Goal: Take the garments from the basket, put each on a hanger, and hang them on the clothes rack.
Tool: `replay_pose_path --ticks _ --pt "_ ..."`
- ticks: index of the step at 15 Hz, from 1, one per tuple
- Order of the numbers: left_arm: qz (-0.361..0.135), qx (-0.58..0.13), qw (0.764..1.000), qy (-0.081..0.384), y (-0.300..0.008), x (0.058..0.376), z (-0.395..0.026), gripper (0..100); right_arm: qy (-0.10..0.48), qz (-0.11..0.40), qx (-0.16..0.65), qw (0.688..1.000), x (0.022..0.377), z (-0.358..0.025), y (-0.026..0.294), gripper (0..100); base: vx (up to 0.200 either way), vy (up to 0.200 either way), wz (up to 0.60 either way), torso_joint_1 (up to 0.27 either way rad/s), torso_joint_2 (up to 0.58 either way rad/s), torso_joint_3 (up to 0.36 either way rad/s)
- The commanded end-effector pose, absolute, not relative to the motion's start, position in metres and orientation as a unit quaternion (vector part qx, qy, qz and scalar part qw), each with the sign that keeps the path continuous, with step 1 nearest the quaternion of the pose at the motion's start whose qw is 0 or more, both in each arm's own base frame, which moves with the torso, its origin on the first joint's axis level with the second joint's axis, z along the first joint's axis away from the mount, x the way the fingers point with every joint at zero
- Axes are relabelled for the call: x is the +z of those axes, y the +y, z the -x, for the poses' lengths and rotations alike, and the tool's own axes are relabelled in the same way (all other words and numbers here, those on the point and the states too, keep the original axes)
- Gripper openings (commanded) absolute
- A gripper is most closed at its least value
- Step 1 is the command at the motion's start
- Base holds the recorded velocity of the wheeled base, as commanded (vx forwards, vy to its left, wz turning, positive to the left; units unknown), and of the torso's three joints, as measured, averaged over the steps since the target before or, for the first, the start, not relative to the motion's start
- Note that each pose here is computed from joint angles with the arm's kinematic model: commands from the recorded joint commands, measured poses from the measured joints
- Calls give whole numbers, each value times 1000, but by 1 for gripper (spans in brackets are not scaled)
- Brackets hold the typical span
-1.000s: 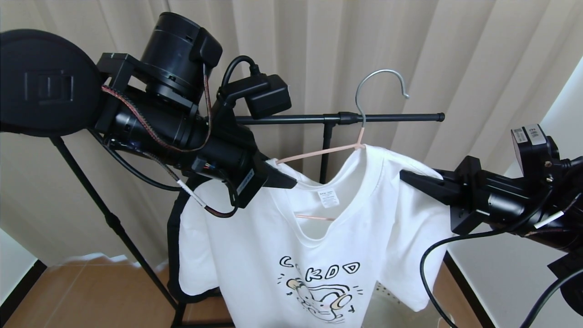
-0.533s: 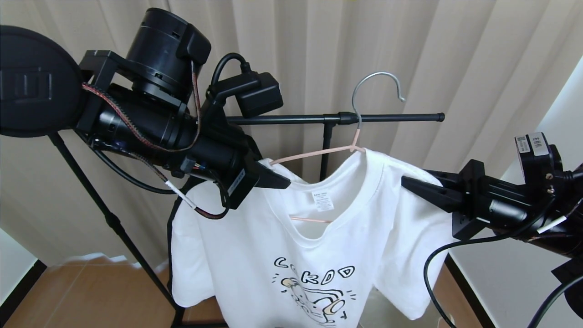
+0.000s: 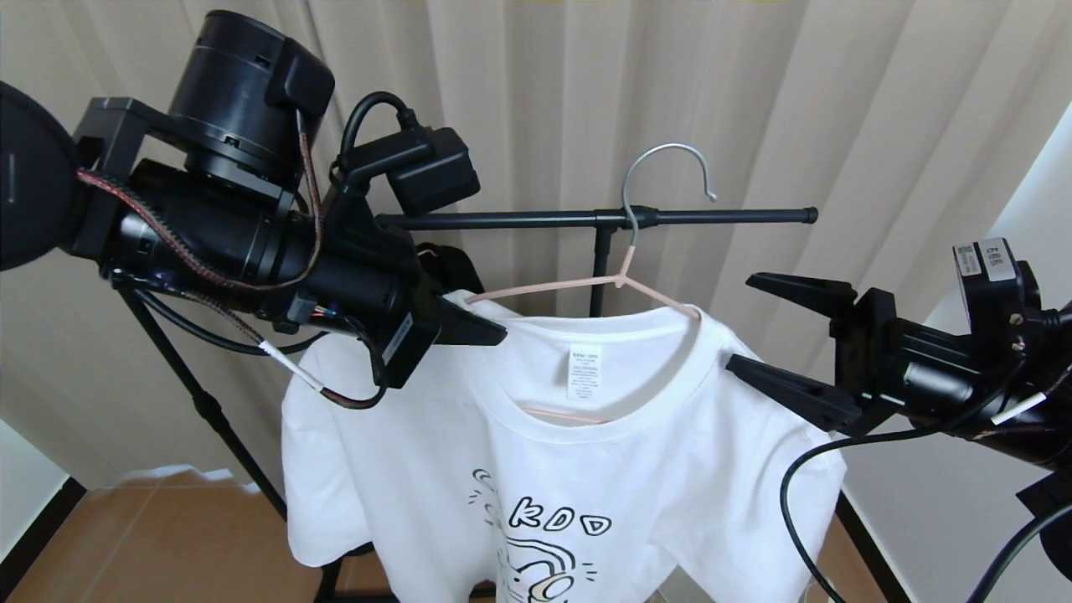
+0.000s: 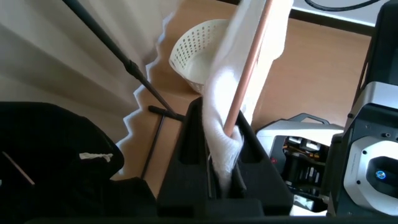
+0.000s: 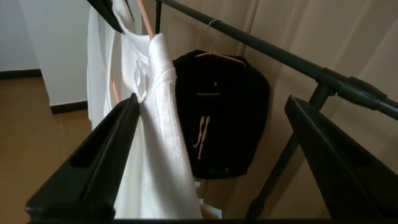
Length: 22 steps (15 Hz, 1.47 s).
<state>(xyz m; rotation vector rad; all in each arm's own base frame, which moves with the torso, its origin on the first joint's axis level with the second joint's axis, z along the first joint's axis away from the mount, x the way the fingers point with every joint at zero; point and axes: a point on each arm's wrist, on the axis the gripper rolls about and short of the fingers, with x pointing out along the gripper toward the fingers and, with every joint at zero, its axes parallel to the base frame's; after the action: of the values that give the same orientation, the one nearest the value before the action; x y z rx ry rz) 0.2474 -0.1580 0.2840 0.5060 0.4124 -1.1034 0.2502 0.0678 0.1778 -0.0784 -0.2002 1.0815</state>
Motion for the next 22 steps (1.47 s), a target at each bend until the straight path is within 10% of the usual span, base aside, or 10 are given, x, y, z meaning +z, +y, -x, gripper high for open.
replay_pose_path --ticks 1,22 --pt "-228 -503 812 189 -146 285 -238 0 -93 37 514 852 177 -251 68 100 0 0 0 0 0 0" --pt "-137 -433 879 145 -95 283 -194 0 -35 52 507 860 121 -295 72 100 0 0 0 0 0 0"
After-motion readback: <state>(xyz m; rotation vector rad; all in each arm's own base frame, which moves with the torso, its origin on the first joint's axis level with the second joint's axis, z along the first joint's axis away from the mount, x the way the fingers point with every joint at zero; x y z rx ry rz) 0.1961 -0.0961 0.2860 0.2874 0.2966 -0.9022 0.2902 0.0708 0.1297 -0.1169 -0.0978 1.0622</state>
